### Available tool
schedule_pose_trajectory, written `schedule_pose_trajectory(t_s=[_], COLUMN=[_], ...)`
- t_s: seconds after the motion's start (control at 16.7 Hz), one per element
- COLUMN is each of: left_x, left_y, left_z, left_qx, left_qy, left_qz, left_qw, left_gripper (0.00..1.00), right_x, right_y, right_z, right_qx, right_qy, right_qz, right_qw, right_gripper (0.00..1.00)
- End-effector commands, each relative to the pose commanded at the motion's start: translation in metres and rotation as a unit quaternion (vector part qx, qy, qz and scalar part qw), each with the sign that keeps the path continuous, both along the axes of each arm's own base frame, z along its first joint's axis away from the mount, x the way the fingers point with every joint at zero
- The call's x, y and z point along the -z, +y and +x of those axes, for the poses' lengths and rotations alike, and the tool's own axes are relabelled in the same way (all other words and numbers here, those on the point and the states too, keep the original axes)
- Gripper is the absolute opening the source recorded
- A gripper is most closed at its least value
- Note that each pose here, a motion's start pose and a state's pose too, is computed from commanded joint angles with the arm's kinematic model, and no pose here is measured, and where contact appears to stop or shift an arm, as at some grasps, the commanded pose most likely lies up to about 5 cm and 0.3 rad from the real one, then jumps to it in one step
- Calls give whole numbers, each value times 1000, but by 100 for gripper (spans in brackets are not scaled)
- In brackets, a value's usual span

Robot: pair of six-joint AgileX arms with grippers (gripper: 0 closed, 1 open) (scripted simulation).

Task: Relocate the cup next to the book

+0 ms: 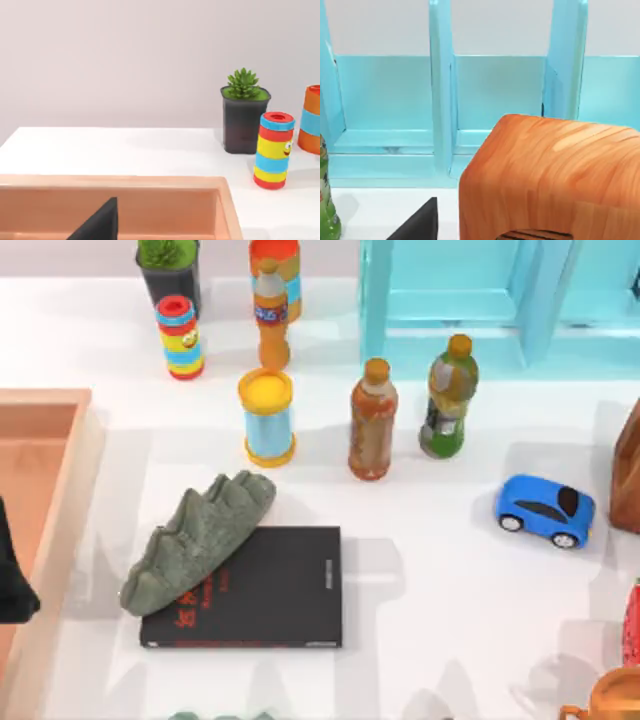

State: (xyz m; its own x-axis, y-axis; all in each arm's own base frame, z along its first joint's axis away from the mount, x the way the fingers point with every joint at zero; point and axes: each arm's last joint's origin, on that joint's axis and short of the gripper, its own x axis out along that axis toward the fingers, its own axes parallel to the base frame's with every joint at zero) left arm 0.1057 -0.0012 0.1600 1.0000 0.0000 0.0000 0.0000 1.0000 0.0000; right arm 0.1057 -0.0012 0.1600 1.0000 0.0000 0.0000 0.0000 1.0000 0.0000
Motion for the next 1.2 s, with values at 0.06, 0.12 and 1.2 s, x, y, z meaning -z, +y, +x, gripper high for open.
schedule_pose_trajectory(t_s=[0.06,0.12,1.2], left_x=[0,0,0], left_y=[0,0,0], left_z=[0,0,0], left_qx=[0,0,0], left_qy=[0,0,0], left_qz=[0,0,0], left_qw=[1000,1000,1000], left_gripper=[100,100,100], right_x=[0,0,-92], right_y=[0,0,-97], right_z=[0,0,71], right_qx=[0,0,-139], right_qy=[0,0,487], right_qz=[0,0,-485], right_qw=[1000,1000,714], right_gripper=[100,100,100])
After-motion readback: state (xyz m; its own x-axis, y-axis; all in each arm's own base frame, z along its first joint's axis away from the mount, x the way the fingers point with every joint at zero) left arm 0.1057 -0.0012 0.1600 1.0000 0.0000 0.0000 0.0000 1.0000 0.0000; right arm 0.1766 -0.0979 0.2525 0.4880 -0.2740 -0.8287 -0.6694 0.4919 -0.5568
